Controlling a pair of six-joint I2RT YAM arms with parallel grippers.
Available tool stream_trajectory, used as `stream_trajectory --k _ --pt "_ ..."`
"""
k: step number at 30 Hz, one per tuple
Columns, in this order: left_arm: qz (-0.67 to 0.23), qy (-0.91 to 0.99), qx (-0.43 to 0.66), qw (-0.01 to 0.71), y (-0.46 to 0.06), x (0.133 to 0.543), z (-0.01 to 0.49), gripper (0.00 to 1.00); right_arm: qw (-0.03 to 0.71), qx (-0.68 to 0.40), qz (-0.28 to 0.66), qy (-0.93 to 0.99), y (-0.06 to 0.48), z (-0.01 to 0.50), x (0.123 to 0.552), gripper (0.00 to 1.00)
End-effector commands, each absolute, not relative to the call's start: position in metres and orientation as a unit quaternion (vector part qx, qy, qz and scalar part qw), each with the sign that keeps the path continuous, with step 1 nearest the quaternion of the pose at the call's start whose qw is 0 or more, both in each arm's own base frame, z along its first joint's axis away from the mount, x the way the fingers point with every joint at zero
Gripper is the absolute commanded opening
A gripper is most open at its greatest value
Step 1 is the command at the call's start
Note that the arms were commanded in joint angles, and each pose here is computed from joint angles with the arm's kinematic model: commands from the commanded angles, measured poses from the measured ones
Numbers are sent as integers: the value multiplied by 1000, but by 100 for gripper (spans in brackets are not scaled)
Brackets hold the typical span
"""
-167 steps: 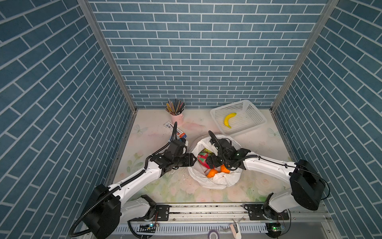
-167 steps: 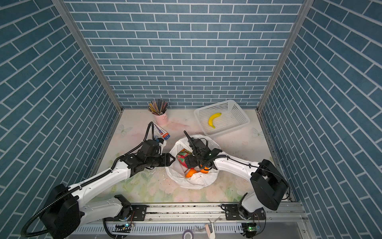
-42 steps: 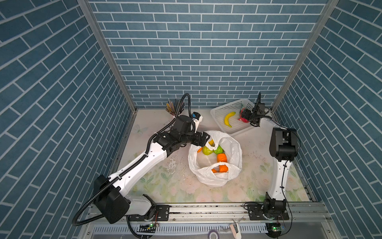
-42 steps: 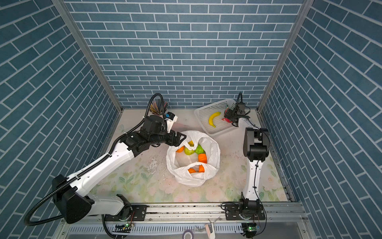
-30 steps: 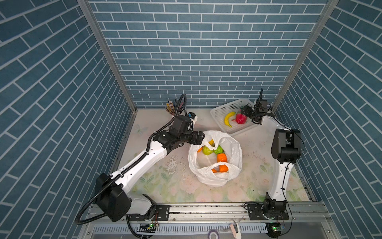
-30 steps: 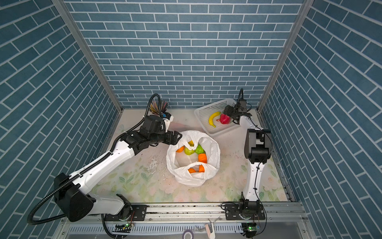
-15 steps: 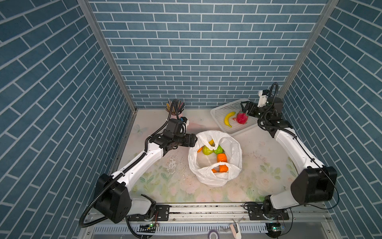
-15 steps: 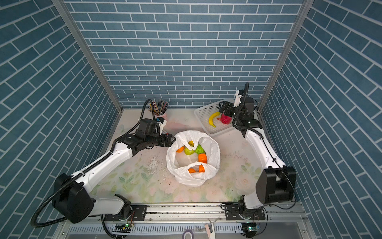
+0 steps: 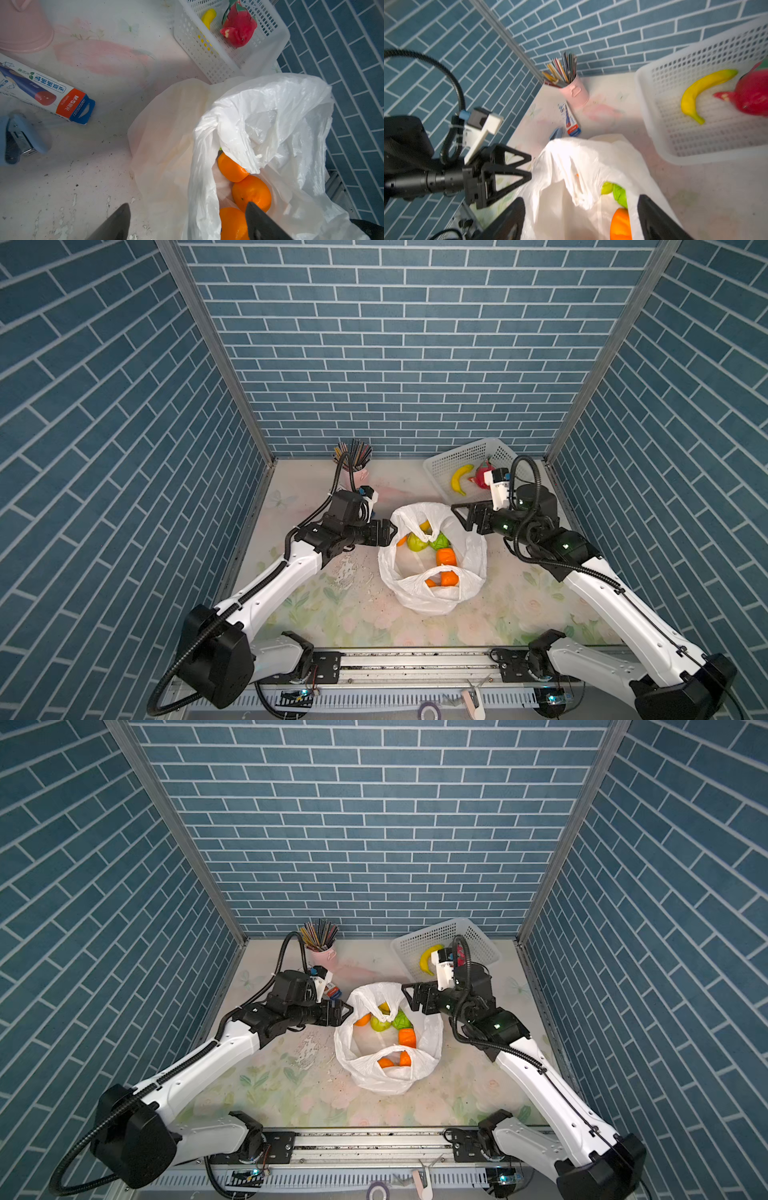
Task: Untie the knot of the plastic bag and take out the fruit
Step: Pick up the fruit from the plastic bag.
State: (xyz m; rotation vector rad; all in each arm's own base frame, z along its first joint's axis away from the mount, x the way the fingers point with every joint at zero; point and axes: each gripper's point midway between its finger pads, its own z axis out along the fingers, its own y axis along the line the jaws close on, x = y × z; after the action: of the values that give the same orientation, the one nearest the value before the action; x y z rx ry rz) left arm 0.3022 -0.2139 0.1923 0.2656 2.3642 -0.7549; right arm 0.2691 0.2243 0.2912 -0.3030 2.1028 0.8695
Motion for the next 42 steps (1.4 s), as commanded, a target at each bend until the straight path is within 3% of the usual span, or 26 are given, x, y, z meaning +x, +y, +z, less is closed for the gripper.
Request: stream_trajectory --k 1,17,22,25,31,42 --pt "-307 893 94 315 -216 294 198 87 339 -124 351 864 235 262 241 83" --pt "-309 909 106 259 -227 253 173 87 145 -192 311 920 272 145 155 73" --pt "-310 919 122 211 -237 224 140 73 85 -217 288 929 274 100 118 69" --pt "-304 925 125 190 -240 209 118 71 62 -225 277 932 272 81 106 68" --pt "-305 930 118 170 -241 196 95 62 88 -230 274 929 272 90 114 73" --pt "-292 938 122 142 -241 177 64 57 197 -190 260 926 287 130 165 78"
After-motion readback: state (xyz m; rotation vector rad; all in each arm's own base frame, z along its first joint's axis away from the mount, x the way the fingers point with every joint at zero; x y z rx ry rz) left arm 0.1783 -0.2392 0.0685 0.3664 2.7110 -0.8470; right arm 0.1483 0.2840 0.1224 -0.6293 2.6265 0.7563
